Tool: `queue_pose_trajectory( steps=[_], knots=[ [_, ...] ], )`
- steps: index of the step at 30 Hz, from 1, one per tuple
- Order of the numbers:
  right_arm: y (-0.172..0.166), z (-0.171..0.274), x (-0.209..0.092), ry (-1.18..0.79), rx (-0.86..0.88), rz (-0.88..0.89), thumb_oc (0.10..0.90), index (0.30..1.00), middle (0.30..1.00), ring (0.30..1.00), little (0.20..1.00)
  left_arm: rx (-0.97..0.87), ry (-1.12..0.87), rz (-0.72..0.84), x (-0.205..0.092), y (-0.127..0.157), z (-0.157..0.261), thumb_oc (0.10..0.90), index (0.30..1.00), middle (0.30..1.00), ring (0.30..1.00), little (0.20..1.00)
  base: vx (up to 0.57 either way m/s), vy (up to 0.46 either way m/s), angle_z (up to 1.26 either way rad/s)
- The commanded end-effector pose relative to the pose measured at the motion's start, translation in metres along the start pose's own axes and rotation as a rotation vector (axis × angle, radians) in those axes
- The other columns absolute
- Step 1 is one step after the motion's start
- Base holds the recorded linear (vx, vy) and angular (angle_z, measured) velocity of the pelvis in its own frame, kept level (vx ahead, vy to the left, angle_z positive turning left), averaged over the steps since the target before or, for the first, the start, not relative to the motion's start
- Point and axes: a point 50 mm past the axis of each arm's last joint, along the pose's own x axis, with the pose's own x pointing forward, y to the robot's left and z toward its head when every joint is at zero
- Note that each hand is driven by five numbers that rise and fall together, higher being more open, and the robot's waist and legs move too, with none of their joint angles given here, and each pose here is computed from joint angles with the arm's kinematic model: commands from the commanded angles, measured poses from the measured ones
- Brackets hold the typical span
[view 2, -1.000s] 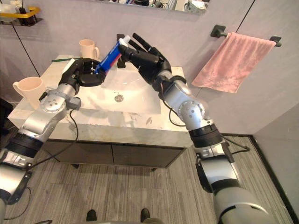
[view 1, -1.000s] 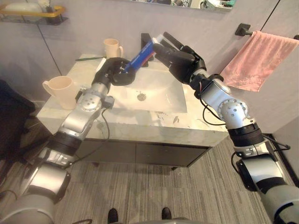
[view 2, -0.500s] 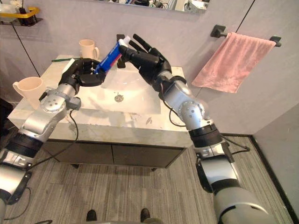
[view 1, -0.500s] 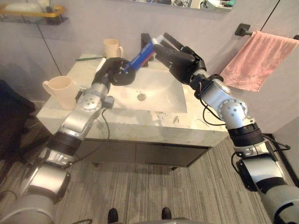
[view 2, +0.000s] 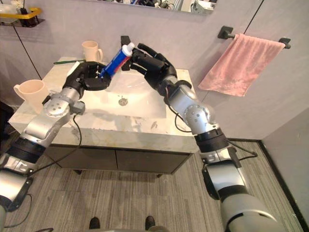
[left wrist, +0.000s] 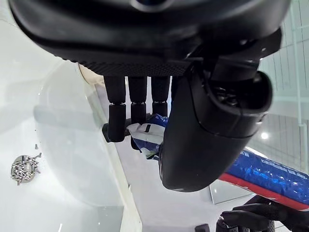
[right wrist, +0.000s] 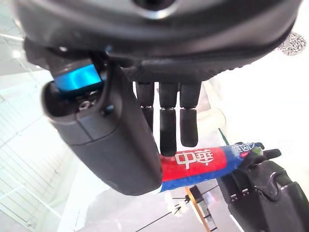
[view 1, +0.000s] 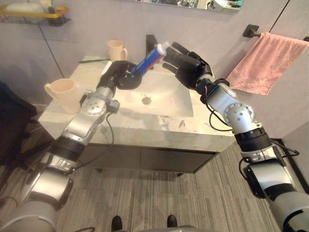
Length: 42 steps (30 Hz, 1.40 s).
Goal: Organize the bathroom.
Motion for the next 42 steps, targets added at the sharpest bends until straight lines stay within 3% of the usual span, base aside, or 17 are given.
queue_pose_trajectory(
  steps=[1,4,5,6,7,23,42],
  knots=[
    [0.037,0.034,0.011,-0.139,0.073,0.157,0.4,0.3,0.3,0.3,0.3,-0.007,-0.263,0.039,0.023,0.007,0.069,0.4,0.3,0.3,0.3,0.3,0.0,0.0,0.0],
    [0.034,0.035,0.011,-0.139,0.071,0.147,0.4,0.3,0.3,0.3,0.3,-0.008,-0.262,0.038,0.022,0.007,0.068,0.4,0.3,0.3,0.3,0.3,0.0,0.0,0.0],
    [0.034,0.035,0.011,-0.138,0.07,0.147,0.441,0.361,0.361,0.361,0.361,-0.008,-0.261,0.038,0.023,0.007,0.068,0.4,0.3,0.3,0.3,0.3,0.0,0.0,0.0],
    [0.033,0.035,0.011,-0.138,0.065,0.146,0.519,0.479,0.479,0.479,0.479,-0.008,-0.261,0.038,0.023,0.007,0.068,0.4,0.3,0.3,0.3,0.3,0.0,0.0,0.0],
    [0.032,0.036,0.011,-0.137,0.058,0.144,0.8,0.9,0.9,0.9,0.9,-0.008,-0.261,0.038,0.023,0.007,0.069,0.4,0.3,0.3,0.3,0.3,0.0,0.0,0.0],
    [0.021,0.024,0.016,-0.054,-0.039,0.118,0.8,0.9,0.9,0.9,0.9,-0.009,-0.264,0.045,0.025,0.004,0.074,0.4,0.3,0.3,0.3,0.3,0.0,0.0,0.0],
    [0.039,0.024,0.023,-0.083,-0.079,0.155,0.8,0.9,0.9,0.9,0.9,0.004,-0.2,-0.05,0.032,-0.015,0.071,0.4,0.3,0.3,0.3,0.3,0.0,0.0,0.0]
  ],
)
